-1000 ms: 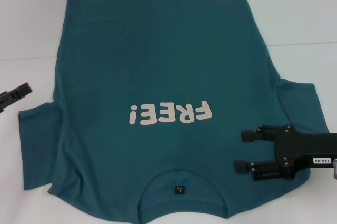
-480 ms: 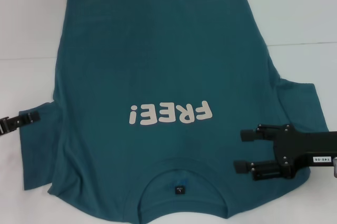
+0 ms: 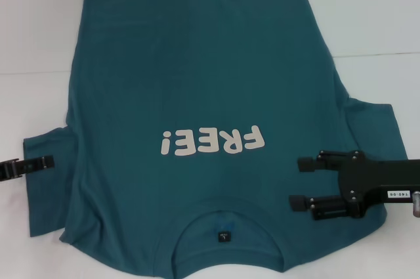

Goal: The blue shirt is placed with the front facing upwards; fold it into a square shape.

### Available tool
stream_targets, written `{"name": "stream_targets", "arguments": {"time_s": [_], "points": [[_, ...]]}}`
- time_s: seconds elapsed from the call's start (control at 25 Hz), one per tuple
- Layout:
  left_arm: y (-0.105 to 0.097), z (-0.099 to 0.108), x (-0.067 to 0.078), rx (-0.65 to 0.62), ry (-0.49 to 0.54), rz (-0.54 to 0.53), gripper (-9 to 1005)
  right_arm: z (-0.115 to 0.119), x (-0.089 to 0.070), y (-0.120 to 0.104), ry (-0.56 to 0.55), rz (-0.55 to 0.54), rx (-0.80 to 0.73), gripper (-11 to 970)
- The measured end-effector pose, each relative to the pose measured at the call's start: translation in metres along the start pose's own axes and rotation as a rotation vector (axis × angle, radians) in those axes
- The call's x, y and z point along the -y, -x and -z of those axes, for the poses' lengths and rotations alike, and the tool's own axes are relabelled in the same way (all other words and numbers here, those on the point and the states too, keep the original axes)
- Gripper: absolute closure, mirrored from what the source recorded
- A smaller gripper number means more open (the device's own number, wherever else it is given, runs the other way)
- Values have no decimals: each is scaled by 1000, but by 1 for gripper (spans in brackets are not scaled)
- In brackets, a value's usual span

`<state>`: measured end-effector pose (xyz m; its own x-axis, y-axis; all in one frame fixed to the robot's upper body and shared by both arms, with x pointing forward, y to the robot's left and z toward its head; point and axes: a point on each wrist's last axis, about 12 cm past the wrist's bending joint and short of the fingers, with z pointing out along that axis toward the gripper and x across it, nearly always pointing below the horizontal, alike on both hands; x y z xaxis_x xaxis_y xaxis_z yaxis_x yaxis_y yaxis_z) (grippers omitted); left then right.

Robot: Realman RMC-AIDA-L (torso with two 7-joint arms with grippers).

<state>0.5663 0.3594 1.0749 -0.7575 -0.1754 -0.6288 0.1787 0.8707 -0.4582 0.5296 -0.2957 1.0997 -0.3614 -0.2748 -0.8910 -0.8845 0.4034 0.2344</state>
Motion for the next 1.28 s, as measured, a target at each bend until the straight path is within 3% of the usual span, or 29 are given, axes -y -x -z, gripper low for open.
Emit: {"name": "stream_targets", "arguments": {"time_s": [1.28], "points": [[-11,-6,3,-34,35,-31,112,-4,2,5,1,19,4,40]]}}
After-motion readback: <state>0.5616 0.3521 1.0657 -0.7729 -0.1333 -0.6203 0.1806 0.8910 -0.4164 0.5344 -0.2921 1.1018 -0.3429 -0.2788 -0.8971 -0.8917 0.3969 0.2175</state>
